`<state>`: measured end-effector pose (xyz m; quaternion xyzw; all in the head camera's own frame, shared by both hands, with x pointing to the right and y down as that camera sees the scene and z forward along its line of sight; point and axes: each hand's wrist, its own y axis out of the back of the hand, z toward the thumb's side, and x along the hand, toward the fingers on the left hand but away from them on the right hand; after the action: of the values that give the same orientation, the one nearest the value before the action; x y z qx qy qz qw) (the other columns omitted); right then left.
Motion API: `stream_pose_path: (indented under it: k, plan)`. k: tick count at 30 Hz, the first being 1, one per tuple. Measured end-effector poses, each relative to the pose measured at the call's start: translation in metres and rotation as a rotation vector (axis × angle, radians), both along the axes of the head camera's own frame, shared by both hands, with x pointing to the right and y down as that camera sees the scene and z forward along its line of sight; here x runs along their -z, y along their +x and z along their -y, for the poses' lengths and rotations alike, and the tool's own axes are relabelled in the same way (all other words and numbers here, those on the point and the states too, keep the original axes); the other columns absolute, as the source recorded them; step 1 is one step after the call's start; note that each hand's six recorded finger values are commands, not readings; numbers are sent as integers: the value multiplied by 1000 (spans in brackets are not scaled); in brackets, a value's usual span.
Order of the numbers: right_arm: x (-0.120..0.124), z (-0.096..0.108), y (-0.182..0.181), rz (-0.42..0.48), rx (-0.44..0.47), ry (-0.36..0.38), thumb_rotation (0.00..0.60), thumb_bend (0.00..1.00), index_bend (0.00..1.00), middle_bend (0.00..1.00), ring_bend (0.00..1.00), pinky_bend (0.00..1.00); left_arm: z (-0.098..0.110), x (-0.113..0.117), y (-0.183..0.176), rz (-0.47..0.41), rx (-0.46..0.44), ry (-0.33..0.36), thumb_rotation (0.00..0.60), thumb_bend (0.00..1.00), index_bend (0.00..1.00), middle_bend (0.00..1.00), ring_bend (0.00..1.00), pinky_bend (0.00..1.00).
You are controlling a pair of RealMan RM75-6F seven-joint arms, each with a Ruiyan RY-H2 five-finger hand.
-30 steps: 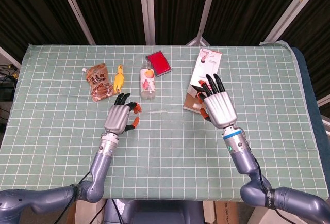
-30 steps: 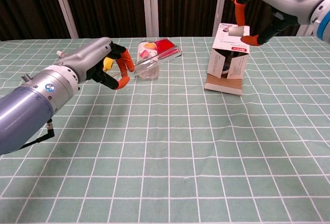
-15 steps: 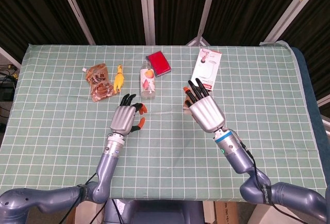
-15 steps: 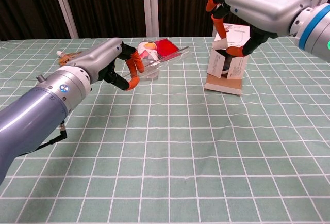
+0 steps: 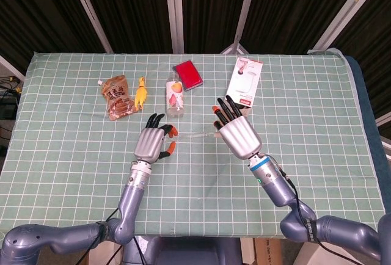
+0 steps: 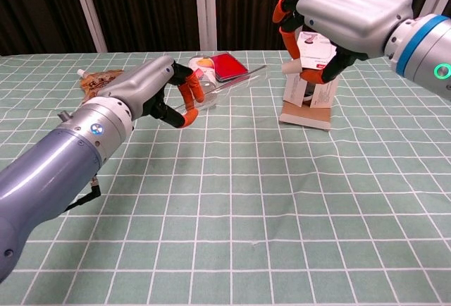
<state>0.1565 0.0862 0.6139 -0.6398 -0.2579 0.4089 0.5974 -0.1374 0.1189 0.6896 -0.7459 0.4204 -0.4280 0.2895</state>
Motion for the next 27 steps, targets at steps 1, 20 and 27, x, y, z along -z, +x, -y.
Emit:
stream_pose_path:
  k: [1,20,27]
  plan:
    - [0,0,0,2,-2,0,600,360,583,219,22,0,0,0,0,-1,1,0,600,707,503,501,95,0]
    - [3,-5,-5,13,13,5,600,360,583,219,22,0,-3,-3,-3,-34,9,21,600,707,504,501,95,0]
    - [2,-7,-8,13,17,5,600,361,583,219,22,0,-4,-3,-2,-37,10,19,600,707,504,501,95,0]
